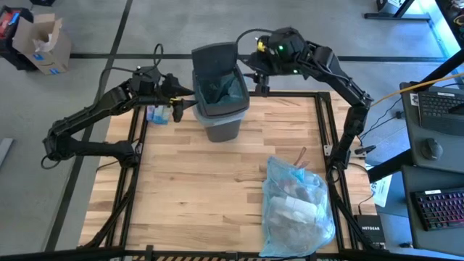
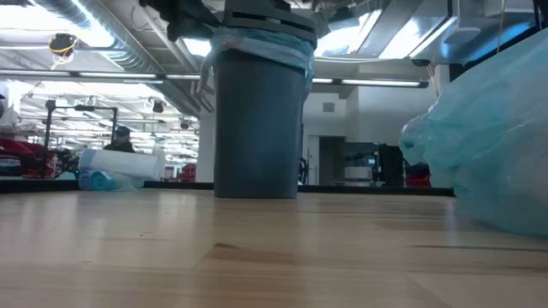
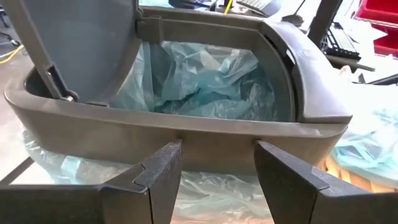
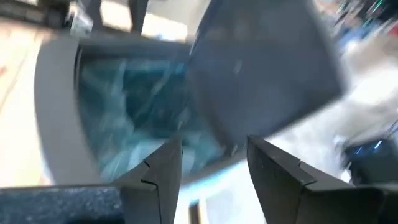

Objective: Pick and place trash into bin
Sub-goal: Put the trash cover into the trash bin

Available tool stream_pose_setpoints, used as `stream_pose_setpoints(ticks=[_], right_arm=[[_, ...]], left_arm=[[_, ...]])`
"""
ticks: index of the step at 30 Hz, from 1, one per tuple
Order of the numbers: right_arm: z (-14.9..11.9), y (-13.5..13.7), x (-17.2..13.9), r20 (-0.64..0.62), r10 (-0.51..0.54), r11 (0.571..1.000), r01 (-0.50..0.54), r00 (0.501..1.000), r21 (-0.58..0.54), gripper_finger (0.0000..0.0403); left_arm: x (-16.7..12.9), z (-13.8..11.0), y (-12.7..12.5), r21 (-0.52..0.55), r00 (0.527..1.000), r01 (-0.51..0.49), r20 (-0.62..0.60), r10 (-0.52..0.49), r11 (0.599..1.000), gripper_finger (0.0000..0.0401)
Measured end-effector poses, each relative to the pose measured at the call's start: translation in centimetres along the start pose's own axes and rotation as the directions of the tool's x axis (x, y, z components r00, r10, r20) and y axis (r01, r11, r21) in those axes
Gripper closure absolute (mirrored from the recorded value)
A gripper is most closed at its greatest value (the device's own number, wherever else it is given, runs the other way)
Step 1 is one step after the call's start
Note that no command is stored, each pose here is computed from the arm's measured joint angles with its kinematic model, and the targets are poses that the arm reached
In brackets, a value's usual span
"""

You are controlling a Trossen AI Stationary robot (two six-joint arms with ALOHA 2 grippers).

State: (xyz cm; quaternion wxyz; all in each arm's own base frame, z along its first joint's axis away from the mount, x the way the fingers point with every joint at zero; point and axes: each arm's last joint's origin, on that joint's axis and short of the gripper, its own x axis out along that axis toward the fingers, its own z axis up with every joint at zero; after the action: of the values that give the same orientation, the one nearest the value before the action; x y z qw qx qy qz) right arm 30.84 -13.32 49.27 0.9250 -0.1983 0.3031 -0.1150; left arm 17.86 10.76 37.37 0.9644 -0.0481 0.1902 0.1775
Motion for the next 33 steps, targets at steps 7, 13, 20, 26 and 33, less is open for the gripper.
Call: stream_pose_setpoints(ticks=[7,13,20,26,33], right_arm=[[-1.1,0.8,0.1,-0.113,0.080,0.996,-0.075,0.990,0.046,0.0233],[-2.3,0.6,0.1,-0.199,0.124,0.990,-0.106,0.972,0.097,0.0233],[-5.0,1.1,1.7,-0.355,0.254,0.964,-0.205,0.900,0.169,0.0233],[-5.5,2.2,4.4,-0.267,0.367,0.926,-0.324,0.891,0.191,0.0233],[-4.8,1.8,4.9,-0.217,0.286,0.955,-0.258,0.933,0.148,0.0233]], left_arm=[[-1.0,-0.4,-0.1,0.012,0.998,-0.054,-0.038,0.054,0.998,0.0207],[-2.7,0.3,-0.4,-0.006,0.997,-0.057,0.059,0.058,0.998,0.0207],[-3.0,0.3,-0.5,-0.016,0.997,-0.024,0.070,0.025,1.000,0.0207],[-3.0,0.3,-0.5,-0.008,0.997,-0.024,0.070,0.025,1.000,0.0207],[-3.0,0.3,-0.5,-0.001,0.997,-0.024,0.073,0.024,1.000,0.0207]])
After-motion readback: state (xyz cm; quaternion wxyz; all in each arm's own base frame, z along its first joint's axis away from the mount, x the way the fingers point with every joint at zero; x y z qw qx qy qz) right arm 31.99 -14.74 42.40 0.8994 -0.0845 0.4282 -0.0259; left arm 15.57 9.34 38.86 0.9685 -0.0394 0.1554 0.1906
